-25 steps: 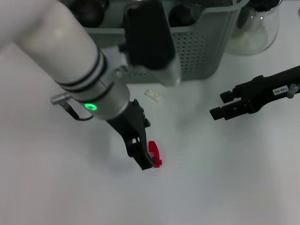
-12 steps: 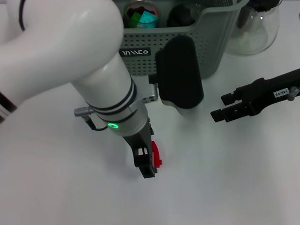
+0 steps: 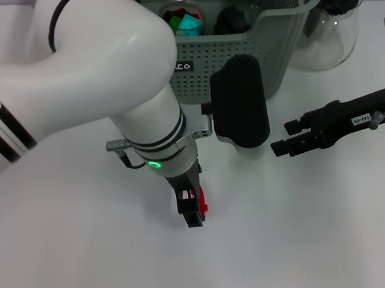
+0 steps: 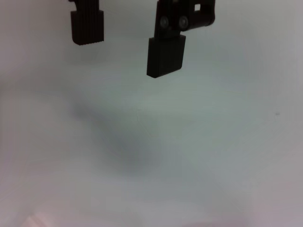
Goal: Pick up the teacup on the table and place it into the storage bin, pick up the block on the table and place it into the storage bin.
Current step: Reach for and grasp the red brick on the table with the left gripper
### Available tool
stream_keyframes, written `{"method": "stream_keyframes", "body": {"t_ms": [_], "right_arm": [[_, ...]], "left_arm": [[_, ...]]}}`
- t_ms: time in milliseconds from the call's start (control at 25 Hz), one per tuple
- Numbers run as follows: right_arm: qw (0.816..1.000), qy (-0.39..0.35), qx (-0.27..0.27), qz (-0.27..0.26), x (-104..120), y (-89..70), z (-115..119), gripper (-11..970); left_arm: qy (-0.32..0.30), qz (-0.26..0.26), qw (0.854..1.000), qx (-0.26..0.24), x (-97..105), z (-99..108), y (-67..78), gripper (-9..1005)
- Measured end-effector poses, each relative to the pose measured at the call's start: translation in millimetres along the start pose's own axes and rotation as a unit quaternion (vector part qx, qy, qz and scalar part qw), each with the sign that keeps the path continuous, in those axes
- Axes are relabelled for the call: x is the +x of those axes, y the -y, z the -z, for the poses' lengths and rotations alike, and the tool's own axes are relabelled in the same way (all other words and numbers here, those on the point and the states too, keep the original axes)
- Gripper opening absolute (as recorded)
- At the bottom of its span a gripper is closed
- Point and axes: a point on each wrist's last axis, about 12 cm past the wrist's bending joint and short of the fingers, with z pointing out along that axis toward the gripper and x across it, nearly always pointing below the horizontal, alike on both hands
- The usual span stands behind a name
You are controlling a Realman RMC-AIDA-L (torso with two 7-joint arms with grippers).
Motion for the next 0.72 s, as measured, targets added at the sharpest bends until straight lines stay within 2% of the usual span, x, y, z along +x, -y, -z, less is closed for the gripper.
{"method": "stream_keyframes", "body": {"t_ms": [560,680,720], "right_arm": [[1.000,0.003,0.002,0.000,-0.1,0.6,0.6,791],[1.000,0.003,0.002,0.000,-0.1,0.6,0.6,791],[1.000,0.003,0.002,0.000,-0.1,0.6,0.6,790]], "left_arm": [[-0.003,0.001,1.000,-0.003,-0.7,-5.9,-0.8,900],[-0.008,0.002,1.000,-0.002,-0.1,-6.8,-1.2,744],[-0.010,0.002,1.000,-0.001,0.2,-7.5,-1.4,734]]}}
